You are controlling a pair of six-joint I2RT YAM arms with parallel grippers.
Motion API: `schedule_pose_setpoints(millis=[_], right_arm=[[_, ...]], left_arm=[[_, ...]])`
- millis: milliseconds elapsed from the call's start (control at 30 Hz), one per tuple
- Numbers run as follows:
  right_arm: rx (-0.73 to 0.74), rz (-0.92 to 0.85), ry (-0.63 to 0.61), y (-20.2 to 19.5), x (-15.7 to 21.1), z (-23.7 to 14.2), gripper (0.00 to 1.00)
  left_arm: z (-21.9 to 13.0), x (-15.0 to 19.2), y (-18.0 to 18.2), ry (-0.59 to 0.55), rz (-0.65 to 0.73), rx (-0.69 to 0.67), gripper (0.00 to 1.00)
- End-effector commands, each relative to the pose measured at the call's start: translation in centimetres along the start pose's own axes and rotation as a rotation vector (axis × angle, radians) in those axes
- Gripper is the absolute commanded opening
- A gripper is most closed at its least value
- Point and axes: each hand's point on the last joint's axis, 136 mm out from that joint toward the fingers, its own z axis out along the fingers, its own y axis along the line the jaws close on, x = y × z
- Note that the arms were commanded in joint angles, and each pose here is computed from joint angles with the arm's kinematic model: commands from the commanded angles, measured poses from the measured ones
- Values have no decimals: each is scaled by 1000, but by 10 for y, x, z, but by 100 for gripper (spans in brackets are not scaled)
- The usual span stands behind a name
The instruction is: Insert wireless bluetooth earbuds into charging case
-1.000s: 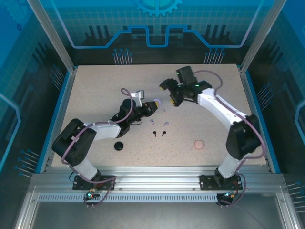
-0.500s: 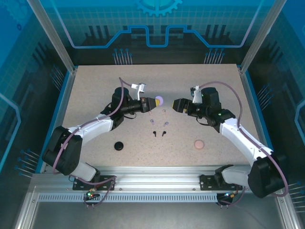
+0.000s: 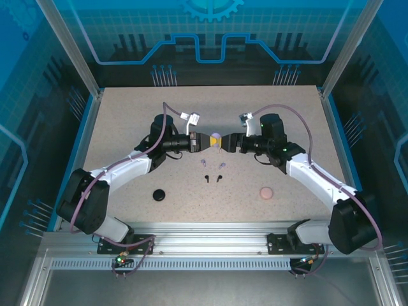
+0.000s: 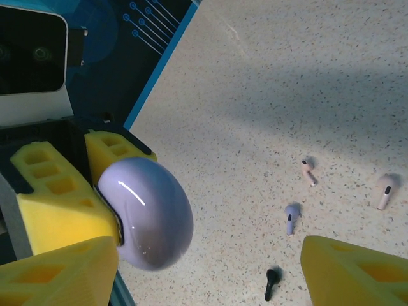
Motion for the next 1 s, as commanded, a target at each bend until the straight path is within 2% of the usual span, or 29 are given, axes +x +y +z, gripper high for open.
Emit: schedule_pose_setpoints(millis=[0, 200, 567, 767, 967], right_arm=[[-37, -56, -18, 15, -13, 4, 75], [47, -19, -10, -11, -9, 8, 70], [87, 42, -12, -36, -3, 4, 68], [79, 50, -6, -36, 0, 1, 68], [12, 21, -14, -14, -1, -13, 68]], left_arm=[[-1, -8, -15, 9, 48, 43, 0], [-5, -8, -22, 10, 64, 58, 0], [-9, -10, -31, 0, 86, 65, 0], [-9, -10, -29, -1, 86, 60, 0], [-8, -9, -27, 0, 88, 54, 0]])
